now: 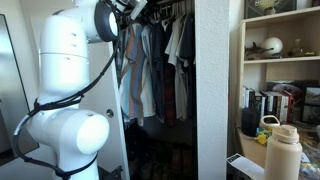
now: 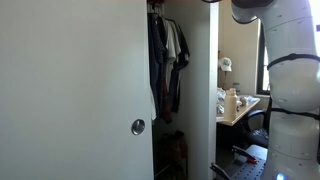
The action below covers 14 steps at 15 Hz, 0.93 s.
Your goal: Move the hanger with the black and white shirt to the right
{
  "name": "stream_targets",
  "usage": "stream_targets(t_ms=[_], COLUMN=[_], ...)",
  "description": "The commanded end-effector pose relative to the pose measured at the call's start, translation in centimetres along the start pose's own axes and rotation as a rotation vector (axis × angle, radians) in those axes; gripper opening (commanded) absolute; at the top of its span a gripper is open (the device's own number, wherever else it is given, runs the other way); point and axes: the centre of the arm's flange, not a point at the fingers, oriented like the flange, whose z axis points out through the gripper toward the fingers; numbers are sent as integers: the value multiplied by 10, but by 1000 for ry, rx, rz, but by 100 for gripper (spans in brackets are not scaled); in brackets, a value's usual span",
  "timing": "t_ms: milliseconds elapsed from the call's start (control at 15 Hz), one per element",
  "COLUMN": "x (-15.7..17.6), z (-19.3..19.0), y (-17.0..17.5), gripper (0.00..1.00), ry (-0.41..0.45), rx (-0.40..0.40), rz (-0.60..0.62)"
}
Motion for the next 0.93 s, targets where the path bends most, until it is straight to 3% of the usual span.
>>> stream_targets(t_ms=[0,333,867], x=[17,21,15], z=[-11,-24,-19], y=[12,32,50], gripper=[100,100,100], ry=[27,58,39], rx=[76,112,31], rz=[40,103,114])
